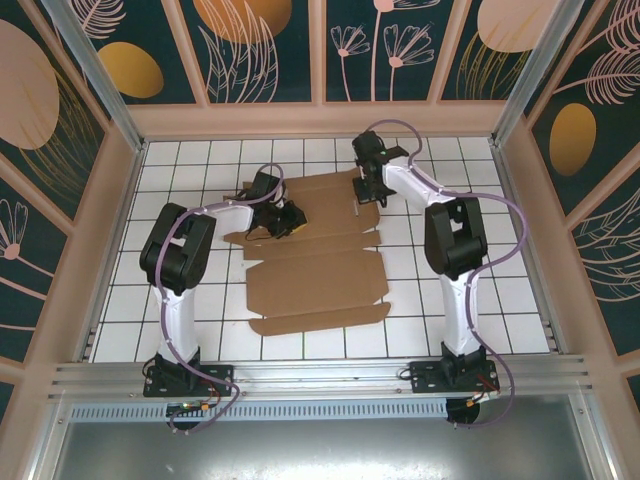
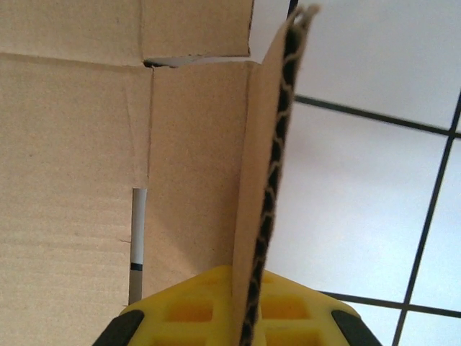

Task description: Fold the paper box

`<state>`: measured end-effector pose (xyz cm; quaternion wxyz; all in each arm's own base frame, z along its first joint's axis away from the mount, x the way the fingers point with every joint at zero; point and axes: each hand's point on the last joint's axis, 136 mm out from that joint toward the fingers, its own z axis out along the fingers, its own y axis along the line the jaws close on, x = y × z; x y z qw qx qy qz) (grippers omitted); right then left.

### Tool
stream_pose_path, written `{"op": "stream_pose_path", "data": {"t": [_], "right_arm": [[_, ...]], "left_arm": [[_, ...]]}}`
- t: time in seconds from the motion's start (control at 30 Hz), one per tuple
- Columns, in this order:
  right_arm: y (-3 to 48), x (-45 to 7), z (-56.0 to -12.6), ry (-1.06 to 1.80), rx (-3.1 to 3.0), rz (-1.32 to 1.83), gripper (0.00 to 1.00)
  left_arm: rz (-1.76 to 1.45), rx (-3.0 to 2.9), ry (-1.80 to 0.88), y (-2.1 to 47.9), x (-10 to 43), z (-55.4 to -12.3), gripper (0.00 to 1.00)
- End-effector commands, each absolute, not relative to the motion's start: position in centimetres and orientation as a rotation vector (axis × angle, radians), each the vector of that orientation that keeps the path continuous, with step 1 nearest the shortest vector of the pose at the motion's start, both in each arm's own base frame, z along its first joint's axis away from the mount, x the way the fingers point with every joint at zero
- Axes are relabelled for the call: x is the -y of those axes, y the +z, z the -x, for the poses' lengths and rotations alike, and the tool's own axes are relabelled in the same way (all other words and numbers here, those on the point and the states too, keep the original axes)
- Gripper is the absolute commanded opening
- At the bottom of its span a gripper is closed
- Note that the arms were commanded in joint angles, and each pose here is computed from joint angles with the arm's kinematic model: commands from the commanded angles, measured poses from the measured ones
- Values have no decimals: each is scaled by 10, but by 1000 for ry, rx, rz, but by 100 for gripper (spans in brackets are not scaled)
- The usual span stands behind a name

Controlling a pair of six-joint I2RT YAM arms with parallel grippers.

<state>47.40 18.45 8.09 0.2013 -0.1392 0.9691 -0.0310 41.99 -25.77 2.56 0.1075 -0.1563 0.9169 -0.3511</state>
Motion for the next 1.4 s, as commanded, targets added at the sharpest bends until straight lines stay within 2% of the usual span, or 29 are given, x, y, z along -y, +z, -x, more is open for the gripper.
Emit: {"op": "stream_pose_path", "data": {"t": [0.0, 0.17, 0.27, 0.43, 0.57, 0.73, 0.87, 0.97, 1.07, 1.13, 1.2, 1.37], "right_arm": [[93, -180, -481, -260, -2679, 405, 12], [85, -206, -477, -226, -2701, 398, 22], [67, -206, -472, -197, -2731, 397, 23], [57, -192, -471, -230, -2727, 367, 12], [62, -185, -476, -559, -2625, 439, 5], [42, -215, -469, -892, -2488, 602, 5], [32, -219, -469, -948, -2474, 595, 5], [52, -228, -475, -828, -2458, 565, 6], [88, -244, -481, -493, -2473, 493, 12], [112, -241, -484, -238, -2477, 418, 20], [129, -232, -486, 10, -2484, 342, 31], [172, -211, -467, 737, -2371, 146, 46]], "left_arm": [[479, -2716, -940, 19, 242, -424, 17], [493, -2743, -935, 6, 243, -422, 15], [489, -2750, -927, 4, 242, -421, 15], [484, -2749, -920, 5, 241, -421, 14], [487, -2744, -930, 7, 243, -423, 14], [485, -2743, -937, 7, 244, -424, 14], [484, -2746, -936, 7, 244, -422, 14], [481, -2742, -931, 9, 243, -423, 14], [479, -2741, -925, 10, 242, -423, 14], [477, -2741, -924, 10, 242, -424, 14], [476, -2740, -923, 10, 242, -423, 14], [463, -2731, -935, 14, 243, -425, 14]]}}
